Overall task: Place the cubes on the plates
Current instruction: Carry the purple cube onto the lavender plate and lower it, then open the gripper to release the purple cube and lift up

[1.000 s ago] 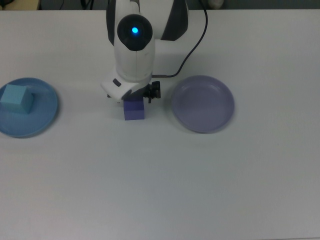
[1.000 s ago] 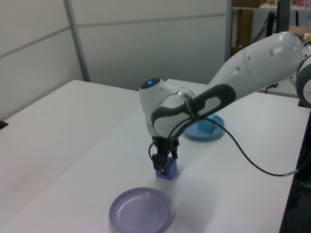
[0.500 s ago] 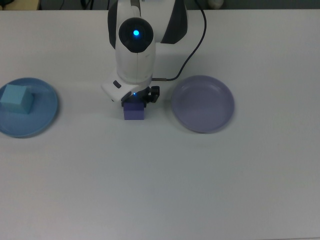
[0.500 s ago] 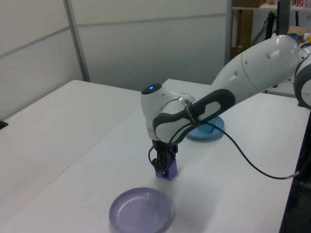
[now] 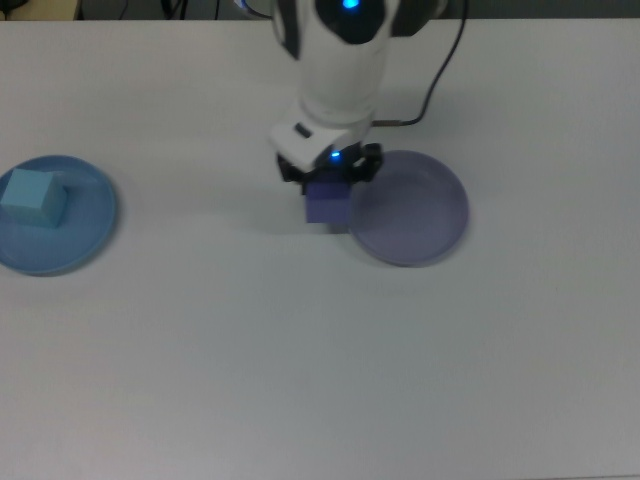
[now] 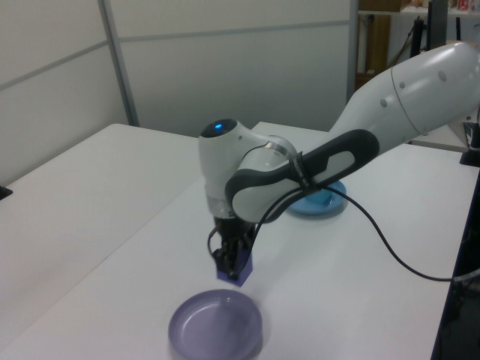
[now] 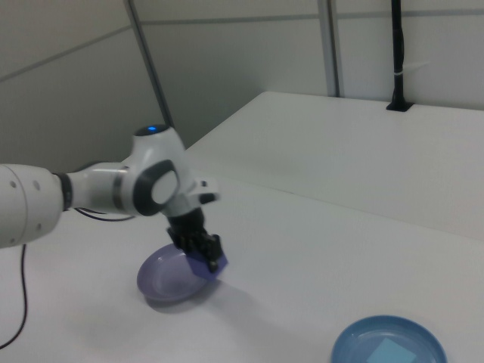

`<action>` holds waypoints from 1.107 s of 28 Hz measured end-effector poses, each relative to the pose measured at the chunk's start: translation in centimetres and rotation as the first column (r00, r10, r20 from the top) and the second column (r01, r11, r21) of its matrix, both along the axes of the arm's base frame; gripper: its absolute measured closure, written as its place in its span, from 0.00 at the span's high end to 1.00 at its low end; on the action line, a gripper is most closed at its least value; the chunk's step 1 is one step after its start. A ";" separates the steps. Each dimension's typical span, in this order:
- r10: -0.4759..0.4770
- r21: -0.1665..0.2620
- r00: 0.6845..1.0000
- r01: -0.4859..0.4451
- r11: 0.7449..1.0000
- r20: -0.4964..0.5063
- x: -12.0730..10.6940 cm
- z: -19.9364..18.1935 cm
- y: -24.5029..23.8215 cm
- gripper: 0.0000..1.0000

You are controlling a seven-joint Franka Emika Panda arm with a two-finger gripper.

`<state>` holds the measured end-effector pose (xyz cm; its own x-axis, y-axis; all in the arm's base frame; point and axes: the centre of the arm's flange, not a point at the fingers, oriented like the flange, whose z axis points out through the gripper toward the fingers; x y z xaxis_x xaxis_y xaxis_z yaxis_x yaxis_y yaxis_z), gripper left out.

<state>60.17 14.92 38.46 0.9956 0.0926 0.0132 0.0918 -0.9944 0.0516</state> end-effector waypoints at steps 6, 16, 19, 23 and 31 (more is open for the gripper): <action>0.038 0.012 0.999 -0.038 0.999 0.012 -1.1 0.6 5.0 0.62; 0.068 -0.046 0.998 -0.068 0.997 0.006 -1.5 -3.0 8.5 0.62; 0.071 -0.047 0.997 -0.070 0.996 0.003 -1.4 -3.4 8.6 0.62; 0.071 -0.044 0.997 -0.070 0.997 0.012 -1.2 -3.0 8.8 0.74; 0.062 -0.044 0.997 -0.060 0.997 0.037 -1.0 -0.4 8.7 1.00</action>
<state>59.19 23.63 38.04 0.9869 0.1548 0.0456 0.1497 -0.9838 0.0990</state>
